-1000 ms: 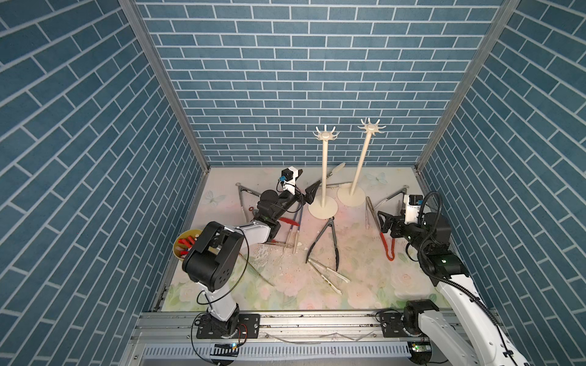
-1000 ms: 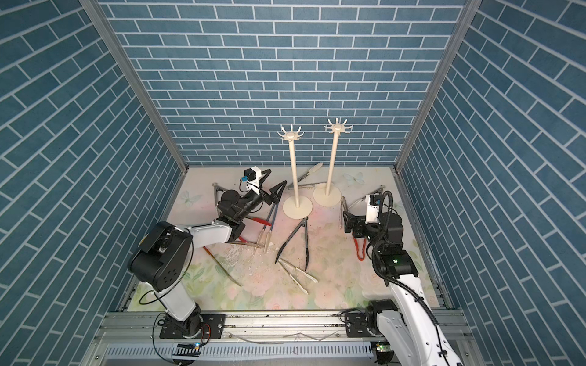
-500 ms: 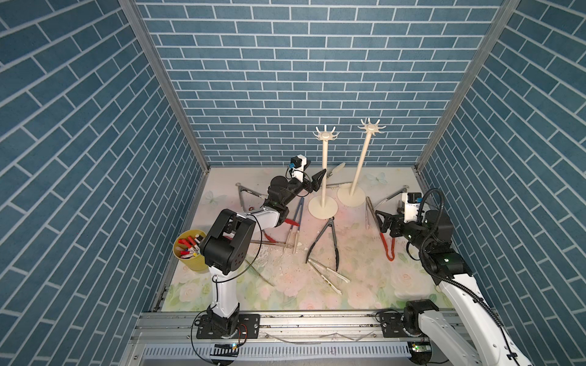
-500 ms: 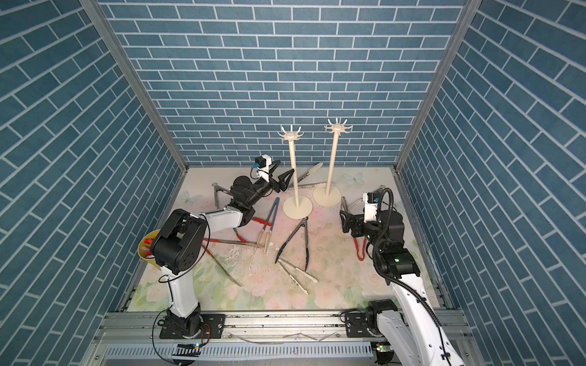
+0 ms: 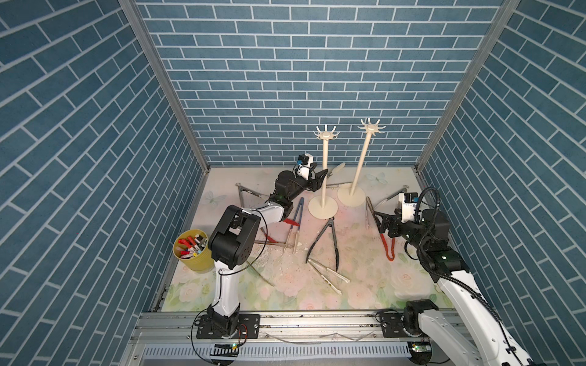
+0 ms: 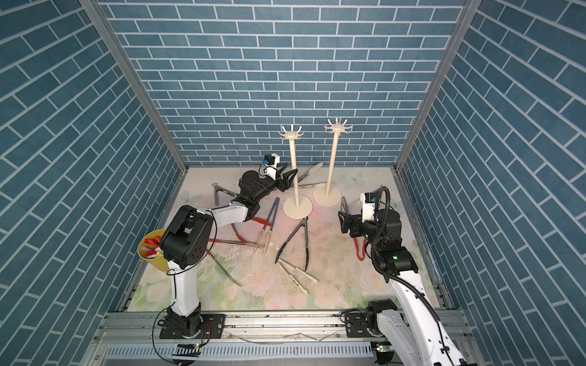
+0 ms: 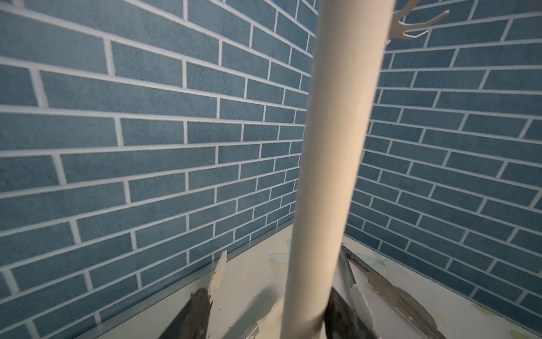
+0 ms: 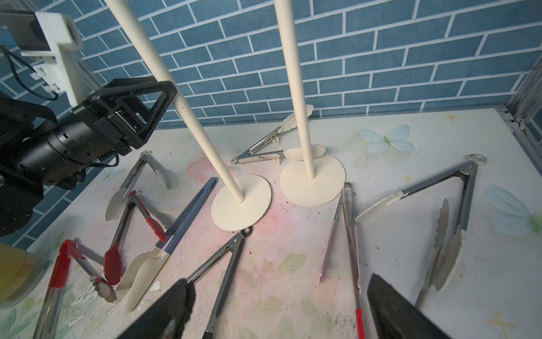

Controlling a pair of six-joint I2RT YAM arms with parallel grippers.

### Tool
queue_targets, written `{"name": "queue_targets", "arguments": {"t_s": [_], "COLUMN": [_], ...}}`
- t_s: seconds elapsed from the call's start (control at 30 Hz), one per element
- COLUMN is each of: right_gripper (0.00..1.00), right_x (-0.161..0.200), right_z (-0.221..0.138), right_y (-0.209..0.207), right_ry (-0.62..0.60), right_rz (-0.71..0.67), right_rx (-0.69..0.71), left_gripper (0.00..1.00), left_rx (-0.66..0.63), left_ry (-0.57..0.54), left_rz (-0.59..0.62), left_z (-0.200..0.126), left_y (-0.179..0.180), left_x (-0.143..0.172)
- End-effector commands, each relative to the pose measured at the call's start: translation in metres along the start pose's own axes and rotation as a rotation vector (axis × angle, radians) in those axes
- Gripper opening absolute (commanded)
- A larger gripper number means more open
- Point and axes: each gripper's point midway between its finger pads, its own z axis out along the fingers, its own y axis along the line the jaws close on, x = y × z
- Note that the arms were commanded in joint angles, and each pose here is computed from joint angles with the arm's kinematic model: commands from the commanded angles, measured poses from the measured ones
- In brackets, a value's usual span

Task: Hang food tongs on kitchen utensil racks
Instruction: Pick up the rack from the center of the board.

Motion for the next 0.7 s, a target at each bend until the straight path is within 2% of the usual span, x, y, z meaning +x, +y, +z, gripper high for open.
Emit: {"name": "queue_targets", "arguments": {"t_s": [0.0, 0.3, 0.47, 0.53, 0.67], "right_gripper": [0.93, 0.93, 0.92, 0.92, 0.92], "right_x": [-0.012, -0.012, -0.015, -0.016, -0.02], "right_z": [-0.003, -0.005, -0.006, -0.006, -0.006], "right_y": [0.007, 0.006, 0.007, 0.007, 0.008], "right_ry": [-0.015, -0.014, -0.02, -0.022, -0.029], "right_rz": [-0.022, -0.028, -0.027, -0.027, -0.029], "right_rx": [-0.017, -0.01, -0.009, -0.011, -0.011], "left_gripper": [0.56, 0.31, 0.08, 0.02, 0.0], "left_rx": [0.026, 0.042, 0.05, 0.057, 0.059], "left_ry": [0.008, 0.0, -0.034, -0.052, -0.091], "left_rz": [0.004, 0.014, 0.021, 0.028, 0.063], "left_z": [0.008, 0.007, 0.005, 0.004, -0.001], "left_y": [-0.007, -0.011, -0.015, -0.019, -0.028], "left_x": [-0.001, -0.009, -0.028, -0.038, -0.064]}}
